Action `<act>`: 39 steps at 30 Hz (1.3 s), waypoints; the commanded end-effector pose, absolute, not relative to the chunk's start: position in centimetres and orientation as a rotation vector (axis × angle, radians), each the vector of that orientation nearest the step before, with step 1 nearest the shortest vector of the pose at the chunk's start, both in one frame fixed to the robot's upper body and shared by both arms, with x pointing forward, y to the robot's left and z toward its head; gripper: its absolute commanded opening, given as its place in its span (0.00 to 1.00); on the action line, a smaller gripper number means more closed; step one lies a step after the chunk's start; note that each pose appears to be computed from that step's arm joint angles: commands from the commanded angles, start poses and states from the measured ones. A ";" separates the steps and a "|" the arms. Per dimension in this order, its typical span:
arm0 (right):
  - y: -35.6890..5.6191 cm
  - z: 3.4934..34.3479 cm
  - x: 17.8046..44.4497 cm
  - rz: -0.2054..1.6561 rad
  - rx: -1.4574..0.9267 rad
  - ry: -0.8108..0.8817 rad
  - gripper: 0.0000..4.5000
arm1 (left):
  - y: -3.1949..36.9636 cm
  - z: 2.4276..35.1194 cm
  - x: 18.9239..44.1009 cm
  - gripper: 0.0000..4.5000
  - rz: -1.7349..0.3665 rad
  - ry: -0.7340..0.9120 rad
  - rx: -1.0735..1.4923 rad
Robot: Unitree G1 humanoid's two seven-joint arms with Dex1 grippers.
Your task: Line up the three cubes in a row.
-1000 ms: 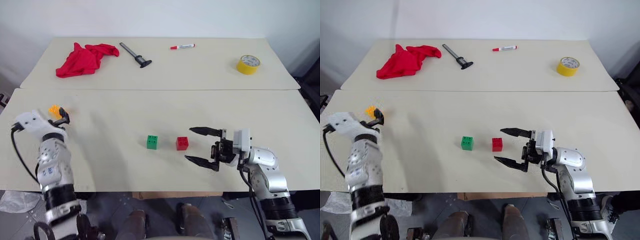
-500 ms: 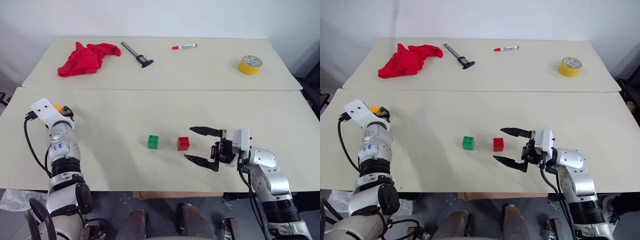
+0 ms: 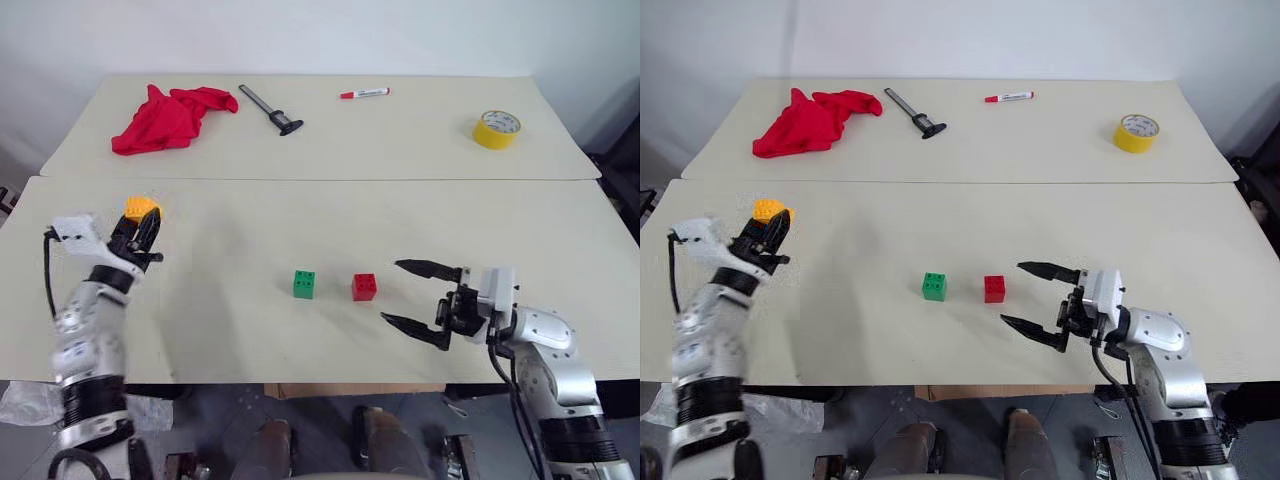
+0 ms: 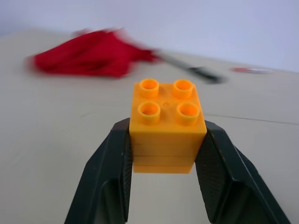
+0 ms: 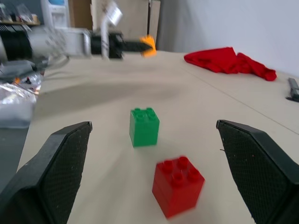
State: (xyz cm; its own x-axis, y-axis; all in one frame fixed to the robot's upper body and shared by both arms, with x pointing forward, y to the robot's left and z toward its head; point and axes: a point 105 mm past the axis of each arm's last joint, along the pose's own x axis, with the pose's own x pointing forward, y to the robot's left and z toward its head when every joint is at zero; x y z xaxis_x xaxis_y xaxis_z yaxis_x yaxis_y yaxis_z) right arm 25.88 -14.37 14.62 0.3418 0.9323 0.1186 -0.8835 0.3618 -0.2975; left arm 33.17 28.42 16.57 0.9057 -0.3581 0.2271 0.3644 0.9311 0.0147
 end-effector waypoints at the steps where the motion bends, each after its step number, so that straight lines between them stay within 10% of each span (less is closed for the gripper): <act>1: -15.7 15.5 25.2 1.160 -0.242 -0.306 1.00 | 23.7 14.0 29.9 0.33 -0.928 -0.037 0.269; 14: -16.6 15.0 23.2 1.120 -0.259 -0.248 1.00 | 17.8 12.3 32.8 0.33 -1.505 0.048 0.462; 27: -16.6 14.5 22.8 1.096 -0.249 -0.229 1.00 | 18.8 10.8 32.1 0.33 -1.540 0.131 0.488; 36: -15.8 14.8 24.1 1.189 -0.261 -0.256 1.00 | 20.4 13.3 31.5 0.96 -1.437 -0.002 0.490; 39: -15.6 15.5 25.2 1.251 -0.281 -0.274 1.00 | 22.6 15.3 31.0 0.99 -1.244 -0.048 0.441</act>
